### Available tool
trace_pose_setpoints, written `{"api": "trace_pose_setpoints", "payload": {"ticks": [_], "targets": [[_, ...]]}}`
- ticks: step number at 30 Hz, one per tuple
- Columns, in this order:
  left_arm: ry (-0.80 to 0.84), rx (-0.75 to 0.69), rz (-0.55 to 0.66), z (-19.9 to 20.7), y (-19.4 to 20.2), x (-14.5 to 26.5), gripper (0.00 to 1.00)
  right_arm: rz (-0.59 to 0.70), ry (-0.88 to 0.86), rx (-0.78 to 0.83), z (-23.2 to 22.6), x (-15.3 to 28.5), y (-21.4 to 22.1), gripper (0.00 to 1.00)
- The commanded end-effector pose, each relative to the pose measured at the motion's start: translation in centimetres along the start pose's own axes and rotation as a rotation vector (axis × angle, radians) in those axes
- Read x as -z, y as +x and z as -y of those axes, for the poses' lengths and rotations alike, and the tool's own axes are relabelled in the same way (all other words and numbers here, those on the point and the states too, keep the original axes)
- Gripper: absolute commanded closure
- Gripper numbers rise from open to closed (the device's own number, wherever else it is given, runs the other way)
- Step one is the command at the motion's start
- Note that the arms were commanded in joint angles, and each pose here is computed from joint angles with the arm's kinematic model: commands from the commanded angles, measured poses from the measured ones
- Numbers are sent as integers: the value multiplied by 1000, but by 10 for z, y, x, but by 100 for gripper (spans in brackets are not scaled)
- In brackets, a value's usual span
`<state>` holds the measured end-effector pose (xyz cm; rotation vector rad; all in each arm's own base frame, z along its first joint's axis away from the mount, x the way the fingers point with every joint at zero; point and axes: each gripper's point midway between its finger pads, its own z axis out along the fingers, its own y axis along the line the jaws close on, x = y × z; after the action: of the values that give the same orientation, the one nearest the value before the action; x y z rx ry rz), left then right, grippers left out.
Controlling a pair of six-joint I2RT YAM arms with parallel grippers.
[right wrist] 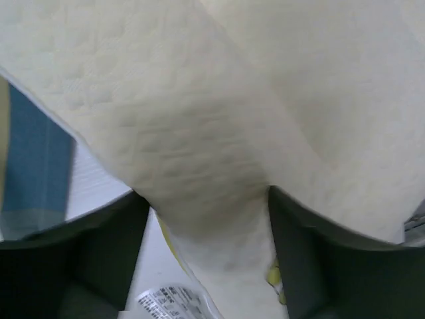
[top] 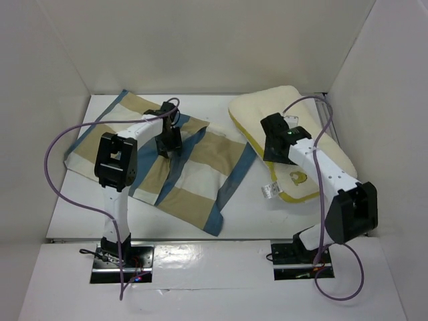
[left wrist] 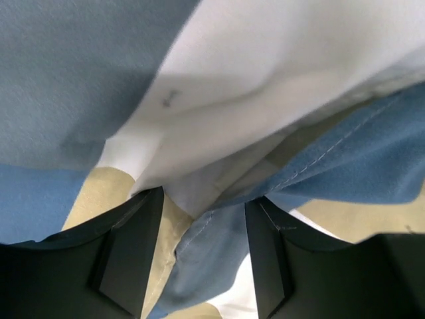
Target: Put the pillow into the pillowcase
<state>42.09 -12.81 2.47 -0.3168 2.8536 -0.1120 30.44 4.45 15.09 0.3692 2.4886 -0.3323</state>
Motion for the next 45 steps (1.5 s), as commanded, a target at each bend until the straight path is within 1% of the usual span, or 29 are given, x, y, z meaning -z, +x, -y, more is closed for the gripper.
{"api": "trace_pose_setpoints", "payload": {"ticks": [1,3,5,6,8,9,11,12,15,16,17,18,19,20,21,22,25,27,30,32,34,35,37,38,40,41,43,44,45], "targets": [[5,-18,23,6,-6,22,35,7,42,23,-5,-6,-6,12],[32,-17,55,10,-11,38,34,60,-28,30,-35,-1,-26,3],[65,-28,86,16,-18,54,31,140,-124,34,-78,2,-57,2],[62,-37,75,18,-13,54,31,142,-123,49,-83,-1,-62,2],[66,-47,83,18,-15,61,31,170,-174,69,-114,-8,-79,0],[71,-47,92,20,-18,63,31,169,-182,111,-135,-23,-90,0],[64,-47,79,17,-14,67,31,186,-156,139,-152,-44,-103,0],[75,-48,73,19,-13,68,31,183,-140,168,-171,-66,-110,0],[96,-47,106,25,-15,83,31,152,-78,179,-180,-107,-118,0],[87,-57,110,26,-12,85,31,150,-73,172,-192,-129,-122,0],[87,-57,110,26,-12,85,31,128,-77,166,-191,-141,-122,3],[87,-58,109,25,-10,90,31,128,-91,173,-199,-148,-122,12],[90,-66,117,25,-11,93,31,129,-96,160,-201,-157,-127,47],[74,-66,109,22,-9,93,31,130,-113,157,-204,-155,-129,72],[79,-66,120,22,-10,98,31,139,-117,151,-203,-151,-133,94],[69,-74,127,19,-10,102,30,170,-122,143,-197,-134,-144,100],[65,-73,139,19,-13,104,30,289,-163,103,-185,-94,-174,100],[64,-84,140,19,-13,104,30,365,-250,88,-175,-43,-187,100],[48,-77,123,12,-18,96,30,431,-335,96,-155,14,-189,100],[42,-77,112,12,-17,91,30,453,-412,130,-148,48,-175,100],[18,-60,109,-1,-22,85,30,481,-536,191,-161,82,-147,100],[15,-50,110,-6,-25,85,30,475,-574,200,-161,86,-138,100],[11,-25,101,-16,-27,85,30,470,-679,270,-181,107,-106,100],[13,10,109,-28,-34,88,30,434,-753,326,-194,117,-70,100],[29,55,112,-39,-40,92,32,436,-801,372,-206,125,-39,100],[54,89,115,-48,-46,100,32,406,-824,415,-212,127,-4,100],[86,112,121,-51,-53,105,32,378,-862,427,-220,126,26,100],[106,121,151,-51,-63,115,32,353,-874,429,-221,127,40,100],[106,121,151,-51,-63,115,32,294,-882,427,-224,120,60,100]]}}
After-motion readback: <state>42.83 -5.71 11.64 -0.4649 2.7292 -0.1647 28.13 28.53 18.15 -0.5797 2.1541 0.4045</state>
